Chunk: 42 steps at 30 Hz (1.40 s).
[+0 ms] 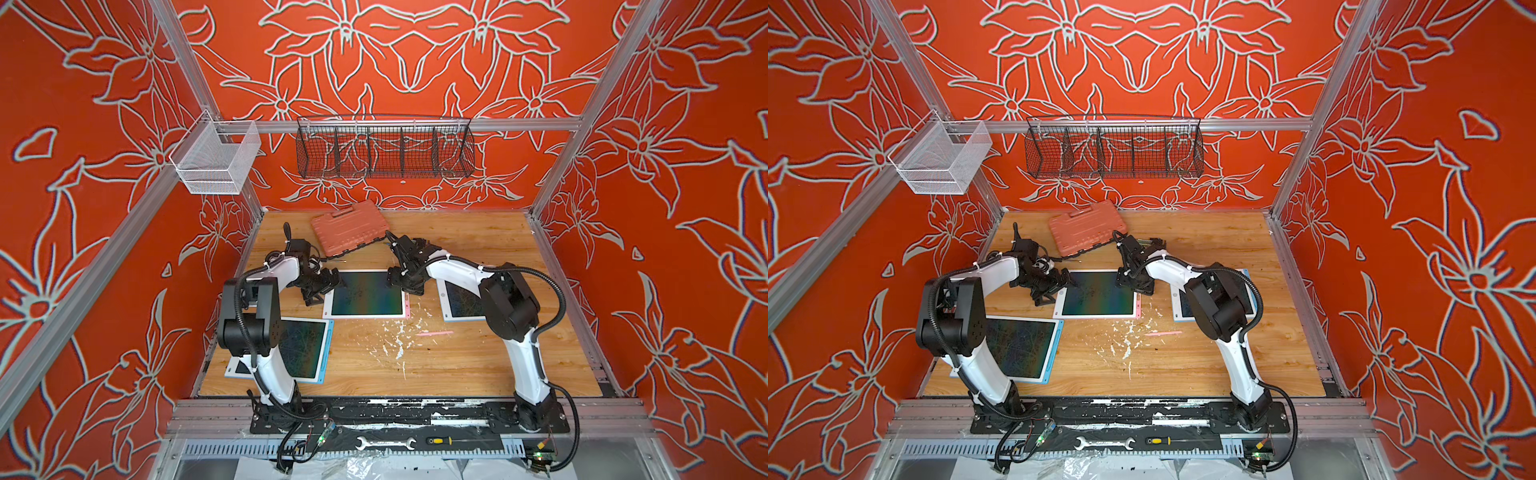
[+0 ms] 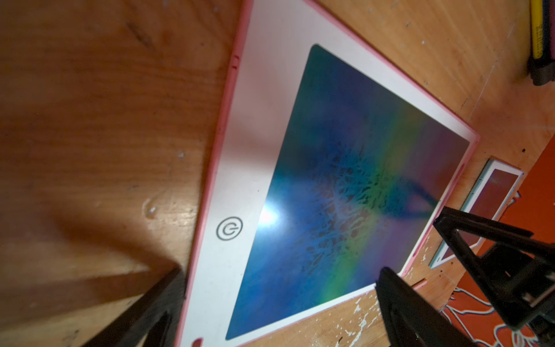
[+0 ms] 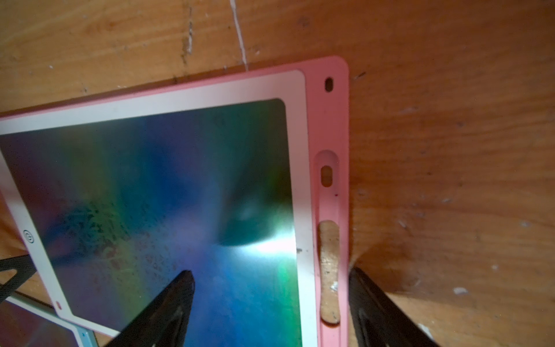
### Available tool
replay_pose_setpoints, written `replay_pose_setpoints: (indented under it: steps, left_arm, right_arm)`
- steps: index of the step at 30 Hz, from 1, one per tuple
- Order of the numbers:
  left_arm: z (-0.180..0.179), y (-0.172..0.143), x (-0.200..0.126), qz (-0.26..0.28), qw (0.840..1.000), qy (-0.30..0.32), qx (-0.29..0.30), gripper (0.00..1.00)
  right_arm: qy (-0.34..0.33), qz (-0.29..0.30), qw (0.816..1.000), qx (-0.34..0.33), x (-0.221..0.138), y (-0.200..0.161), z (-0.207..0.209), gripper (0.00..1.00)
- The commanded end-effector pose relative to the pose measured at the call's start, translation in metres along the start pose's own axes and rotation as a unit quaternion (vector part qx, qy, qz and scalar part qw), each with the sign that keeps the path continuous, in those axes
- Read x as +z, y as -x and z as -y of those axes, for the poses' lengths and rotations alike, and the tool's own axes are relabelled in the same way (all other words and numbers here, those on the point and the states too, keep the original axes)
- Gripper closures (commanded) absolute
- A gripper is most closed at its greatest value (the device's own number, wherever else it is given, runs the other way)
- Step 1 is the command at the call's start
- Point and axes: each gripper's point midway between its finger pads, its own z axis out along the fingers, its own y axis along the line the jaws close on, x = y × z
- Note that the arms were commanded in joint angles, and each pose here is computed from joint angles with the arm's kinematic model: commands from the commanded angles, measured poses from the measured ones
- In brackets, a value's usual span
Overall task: Place the stylus back onto the writing tablet
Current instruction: Move the writing tablet to the center of the board.
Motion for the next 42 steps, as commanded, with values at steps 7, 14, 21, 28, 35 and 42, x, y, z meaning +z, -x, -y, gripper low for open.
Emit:
replay_pose_setpoints:
  steps: [7,14,21,28,35,42]
  left_arm:
    - [-0.006,-0.023,0.011,-0.047,0.998,0.015,-0.027,0.03]
    - [-0.008,-0.014,0.001,-0.029,0.999,0.026,-0.028,0.03]
    - [-0.006,-0.006,-0.017,0.000,0.999,0.043,-0.017,0.03]
    - [0.011,-0.007,-0.037,0.021,0.999,0.035,0.014,0.03]
    - [0.044,-0.022,-0.050,0.016,0.998,0.015,0.056,0.03]
    - [0.075,-0.050,-0.056,-0.016,0.995,-0.015,0.096,0.02]
  right_arm:
    - [-0.062,-0.031,0.998,-0.009,-0.003,-0.025,0.021,0.13]
    - [-0.068,-0.014,0.997,-0.027,-0.019,-0.014,0.015,0.09]
    - [-0.070,-0.005,0.997,-0.039,-0.035,-0.011,0.013,0.08]
    - [-0.102,-0.011,0.992,-0.074,-0.062,-0.026,0.036,0.08]
    - [-0.126,-0.031,0.987,-0.092,-0.076,-0.051,0.065,0.08]
    - [-0.123,-0.051,0.988,-0.078,-0.079,-0.074,0.081,0.09]
